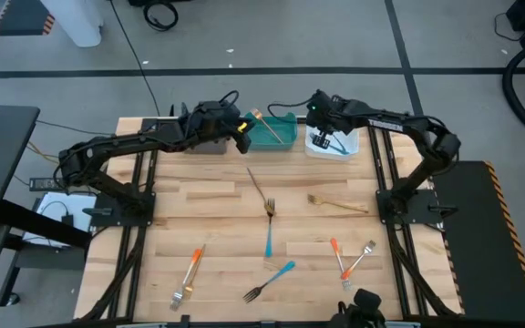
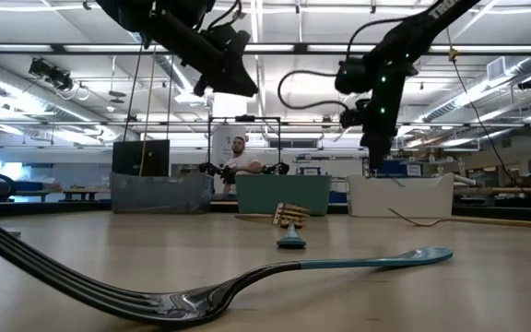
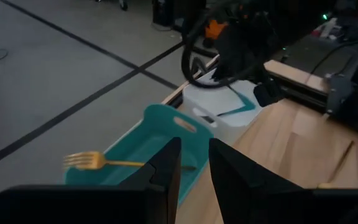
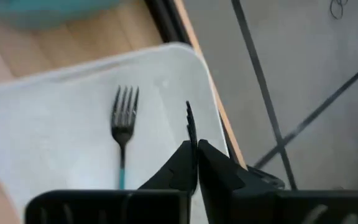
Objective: Sort silverware by color (type)
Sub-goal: Put the top left blue fork into the white bin, then put the top right gold fork into the green bin
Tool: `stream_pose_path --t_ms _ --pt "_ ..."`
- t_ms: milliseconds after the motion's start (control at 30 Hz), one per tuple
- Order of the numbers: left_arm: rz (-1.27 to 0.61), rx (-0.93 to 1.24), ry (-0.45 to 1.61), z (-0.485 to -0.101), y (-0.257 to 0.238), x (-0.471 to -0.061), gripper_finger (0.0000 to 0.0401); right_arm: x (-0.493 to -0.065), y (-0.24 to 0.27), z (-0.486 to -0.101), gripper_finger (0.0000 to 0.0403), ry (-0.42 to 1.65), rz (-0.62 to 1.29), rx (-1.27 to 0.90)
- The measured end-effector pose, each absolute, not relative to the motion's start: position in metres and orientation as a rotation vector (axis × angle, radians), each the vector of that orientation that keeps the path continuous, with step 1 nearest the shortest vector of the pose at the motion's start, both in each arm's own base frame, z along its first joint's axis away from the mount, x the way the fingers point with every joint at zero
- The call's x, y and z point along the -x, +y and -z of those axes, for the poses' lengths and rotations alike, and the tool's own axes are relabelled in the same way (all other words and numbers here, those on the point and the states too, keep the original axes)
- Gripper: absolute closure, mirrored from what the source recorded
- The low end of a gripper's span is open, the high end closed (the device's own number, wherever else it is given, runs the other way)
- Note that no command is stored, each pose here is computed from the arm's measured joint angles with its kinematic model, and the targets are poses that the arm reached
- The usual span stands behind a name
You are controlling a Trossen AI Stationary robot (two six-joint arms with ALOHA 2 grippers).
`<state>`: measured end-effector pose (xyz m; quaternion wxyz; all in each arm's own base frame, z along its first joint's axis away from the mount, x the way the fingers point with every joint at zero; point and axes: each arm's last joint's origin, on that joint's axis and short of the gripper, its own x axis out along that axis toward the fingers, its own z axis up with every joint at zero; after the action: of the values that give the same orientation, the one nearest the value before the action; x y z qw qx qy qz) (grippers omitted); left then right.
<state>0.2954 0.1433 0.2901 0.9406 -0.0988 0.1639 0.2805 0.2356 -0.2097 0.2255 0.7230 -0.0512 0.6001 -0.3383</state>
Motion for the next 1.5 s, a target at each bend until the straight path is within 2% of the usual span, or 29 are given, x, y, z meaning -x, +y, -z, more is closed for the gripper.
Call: stream_pose_path --t_ms 167,300,533,767,1200,1500 --pt "-0.591 0.209 0.353 -0.288 0.148 -0.292 0.0310 -0.238 -0.211 -0.212 0.0340 1.397 0.733 0.119" --pt "-0.595 0.210 0.357 -0.288 0.149 -0.291 0.0310 -0.238 -0.211 -0.213 0.0326 1.378 0.766 0.089" --pt "-0.594 0.209 0.357 -0.288 0.149 -0.291 0.0310 -0.229 -0.202 -0.239 0.0322 1.284 0.863 0.049" --pt "-0.595 0.210 0.357 -0.288 0.149 -0.291 0.0310 -0.216 -0.176 -0.272 0.0321 1.134 0.882 -0.073" --pt "-0.592 0.209 0.356 -0.288 0.148 -0.292 0.0310 -0.211 -0.144 -0.295 0.0321 0.989 0.753 -0.244" --pt "-0.596 0.252 0.414 -0.297 0.139 -0.276 0.0310 -0.207 -0.124 -0.288 0.0321 1.114 0.637 -0.393"
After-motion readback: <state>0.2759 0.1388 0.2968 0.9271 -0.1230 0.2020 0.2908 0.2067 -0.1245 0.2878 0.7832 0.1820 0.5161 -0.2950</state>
